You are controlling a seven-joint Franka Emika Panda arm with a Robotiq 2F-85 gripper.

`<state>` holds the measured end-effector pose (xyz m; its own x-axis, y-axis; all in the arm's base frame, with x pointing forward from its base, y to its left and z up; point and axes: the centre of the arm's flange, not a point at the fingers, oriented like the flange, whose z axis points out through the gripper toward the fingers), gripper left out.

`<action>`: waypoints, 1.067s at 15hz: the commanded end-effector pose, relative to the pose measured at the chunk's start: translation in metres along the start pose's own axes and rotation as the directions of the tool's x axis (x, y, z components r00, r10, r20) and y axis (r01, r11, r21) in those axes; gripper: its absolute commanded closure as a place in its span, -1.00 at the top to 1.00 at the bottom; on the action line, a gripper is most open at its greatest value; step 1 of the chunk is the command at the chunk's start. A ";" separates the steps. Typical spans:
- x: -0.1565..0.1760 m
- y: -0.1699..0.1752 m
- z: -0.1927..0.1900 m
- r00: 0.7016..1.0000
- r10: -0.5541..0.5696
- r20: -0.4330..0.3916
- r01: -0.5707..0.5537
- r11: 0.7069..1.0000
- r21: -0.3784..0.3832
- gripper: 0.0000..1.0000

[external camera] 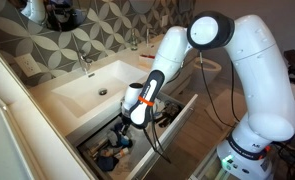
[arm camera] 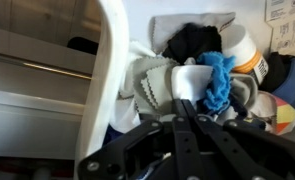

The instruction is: Remove a piece of tissue from the left side of the drawer and put it on the counter

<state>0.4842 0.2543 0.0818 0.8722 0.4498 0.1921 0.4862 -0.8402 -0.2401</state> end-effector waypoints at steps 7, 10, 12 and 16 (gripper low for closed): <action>-0.006 -0.013 -0.027 1.000 -0.017 0.019 0.017 0.999 -0.038 -0.99; -0.009 -0.026 -0.055 0.999 -0.045 -0.001 0.045 0.997 -0.064 -0.99; -0.009 -0.035 -0.071 0.998 -0.065 -0.009 0.064 0.995 -0.075 -0.99; -0.015 -0.050 -0.095 0.996 -0.086 -0.013 0.085 0.991 -0.100 -0.99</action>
<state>0.4621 0.2648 0.1534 0.8199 0.5165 0.2468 0.5590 -0.8154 -0.1506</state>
